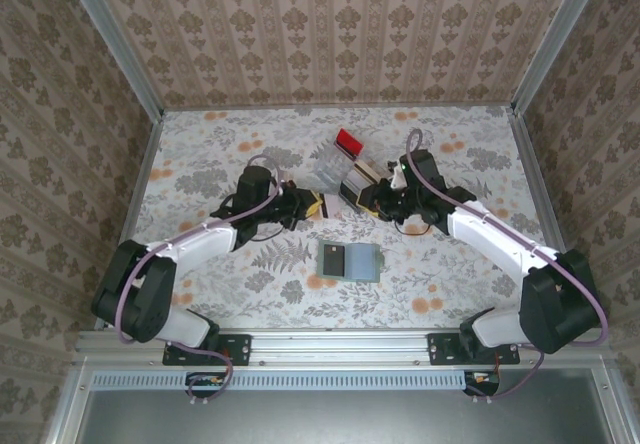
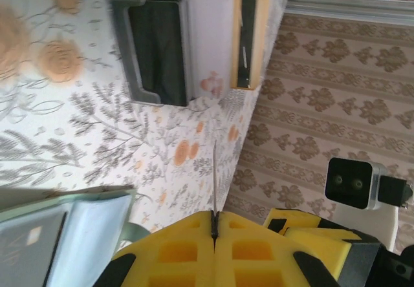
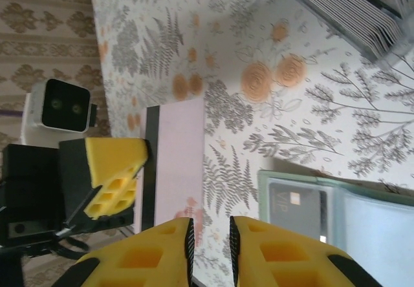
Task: Put the credit cards into the card holder
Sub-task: Insert the credit card into the card slot.
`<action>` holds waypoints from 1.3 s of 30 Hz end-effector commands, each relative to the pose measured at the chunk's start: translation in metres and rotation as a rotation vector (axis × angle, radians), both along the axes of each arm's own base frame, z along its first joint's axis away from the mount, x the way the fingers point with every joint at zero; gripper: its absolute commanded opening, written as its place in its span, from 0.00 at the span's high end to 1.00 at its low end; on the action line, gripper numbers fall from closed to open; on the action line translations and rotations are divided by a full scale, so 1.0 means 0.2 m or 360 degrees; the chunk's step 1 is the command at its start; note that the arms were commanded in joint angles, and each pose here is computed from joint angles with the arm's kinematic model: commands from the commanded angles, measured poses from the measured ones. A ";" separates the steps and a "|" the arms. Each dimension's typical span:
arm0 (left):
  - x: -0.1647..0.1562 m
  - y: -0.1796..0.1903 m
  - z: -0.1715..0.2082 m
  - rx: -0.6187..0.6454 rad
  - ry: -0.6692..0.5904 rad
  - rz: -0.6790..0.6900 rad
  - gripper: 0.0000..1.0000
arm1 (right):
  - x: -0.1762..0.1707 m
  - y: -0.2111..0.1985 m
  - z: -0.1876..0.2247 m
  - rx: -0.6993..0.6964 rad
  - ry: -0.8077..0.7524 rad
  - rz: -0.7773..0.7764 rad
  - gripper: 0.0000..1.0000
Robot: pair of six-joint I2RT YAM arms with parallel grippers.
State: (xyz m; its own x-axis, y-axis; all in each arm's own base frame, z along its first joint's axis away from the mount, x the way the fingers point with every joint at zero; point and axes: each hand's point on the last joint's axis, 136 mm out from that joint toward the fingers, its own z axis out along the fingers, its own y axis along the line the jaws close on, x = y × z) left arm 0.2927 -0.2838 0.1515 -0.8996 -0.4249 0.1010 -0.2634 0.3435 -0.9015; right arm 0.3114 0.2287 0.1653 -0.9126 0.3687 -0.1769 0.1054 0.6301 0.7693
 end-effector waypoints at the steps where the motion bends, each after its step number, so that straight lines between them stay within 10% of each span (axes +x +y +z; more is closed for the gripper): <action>1: -0.06 0.06 -0.08 0.0089 0.0140 0.0065 1.00 | -0.09 -0.02 -0.10 -0.0127 0.0045 0.0022 0.76; 8: -0.16 0.11 -0.18 0.0266 0.0183 0.0042 1.00 | -0.21 0.06 -0.25 -0.0258 0.0107 0.0125 0.76; 16: -0.28 0.08 -0.22 0.0633 -0.0239 -0.0221 1.00 | -0.31 0.06 -0.48 -0.0462 0.0211 0.0180 0.77; 39: -0.38 -0.23 -0.40 0.0427 -0.0552 -0.0549 1.00 | -0.39 -0.30 -0.73 -0.0910 0.0344 0.0068 0.82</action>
